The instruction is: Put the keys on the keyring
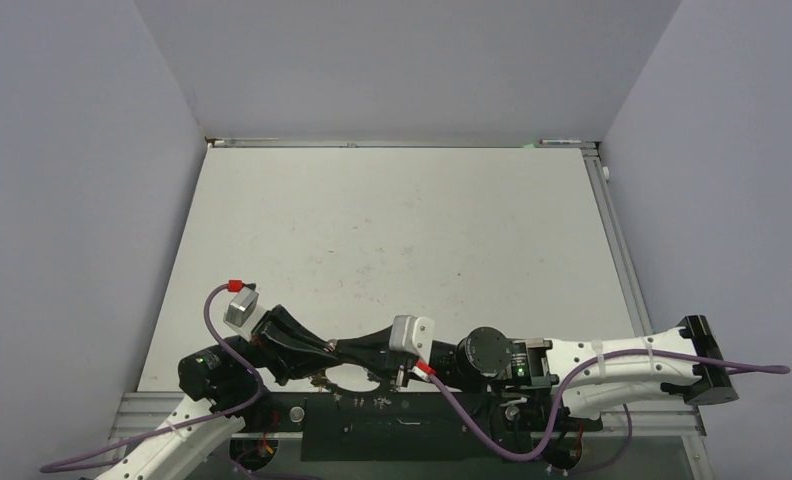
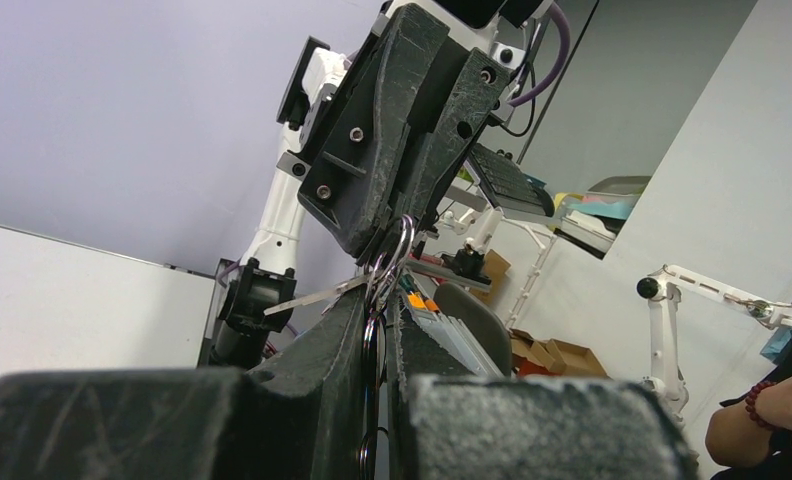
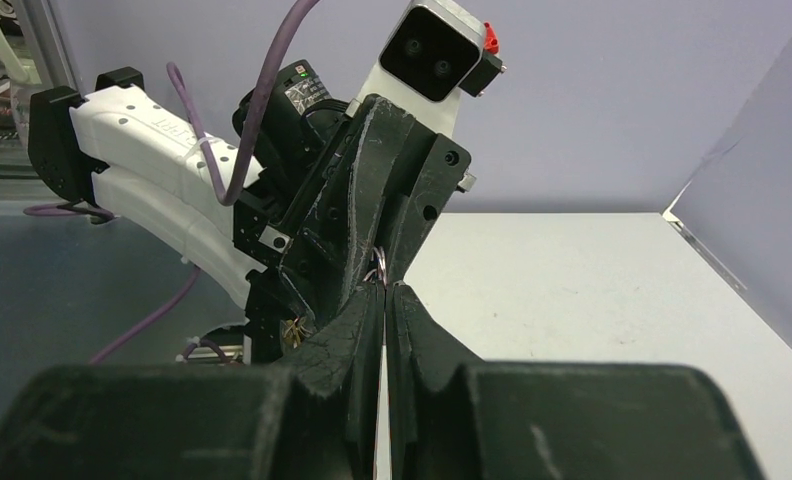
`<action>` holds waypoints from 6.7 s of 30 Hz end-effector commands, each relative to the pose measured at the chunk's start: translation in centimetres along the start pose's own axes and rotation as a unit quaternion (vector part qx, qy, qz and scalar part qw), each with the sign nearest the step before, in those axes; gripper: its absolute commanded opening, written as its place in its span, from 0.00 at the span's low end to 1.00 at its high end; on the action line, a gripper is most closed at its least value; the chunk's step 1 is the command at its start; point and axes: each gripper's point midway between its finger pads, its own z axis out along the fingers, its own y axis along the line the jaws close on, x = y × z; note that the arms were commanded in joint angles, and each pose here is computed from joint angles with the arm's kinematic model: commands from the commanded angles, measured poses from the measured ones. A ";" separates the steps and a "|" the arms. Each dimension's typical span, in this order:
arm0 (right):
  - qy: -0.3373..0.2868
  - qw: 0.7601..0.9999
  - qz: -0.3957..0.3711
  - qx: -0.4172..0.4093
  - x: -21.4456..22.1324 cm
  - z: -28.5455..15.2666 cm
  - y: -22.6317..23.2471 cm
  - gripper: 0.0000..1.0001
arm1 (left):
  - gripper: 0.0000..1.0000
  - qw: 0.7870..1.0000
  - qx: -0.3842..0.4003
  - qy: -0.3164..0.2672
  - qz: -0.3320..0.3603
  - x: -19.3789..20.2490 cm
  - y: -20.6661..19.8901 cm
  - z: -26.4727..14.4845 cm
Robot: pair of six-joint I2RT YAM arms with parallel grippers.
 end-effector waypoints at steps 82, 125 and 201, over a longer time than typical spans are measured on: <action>0.085 0.992 0.004 -0.091 -1.0 3.2 -1.9 0.05 | 0.00 0.994 0.084 0.046 0.052 -0.5 -5.4 0.4; 0.283 0.957 -0.019 -0.061 -0.2 2.7 -2.9 0.56 | 0.00 0.993 0.003 -0.014 0.115 -2.5 -2.6 0.7; 0.247 0.969 -0.015 -0.016 1.9 2.4 -1.9 0.11 | 0.00 0.981 -0.068 -0.083 0.161 -4.3 0.4 -0.1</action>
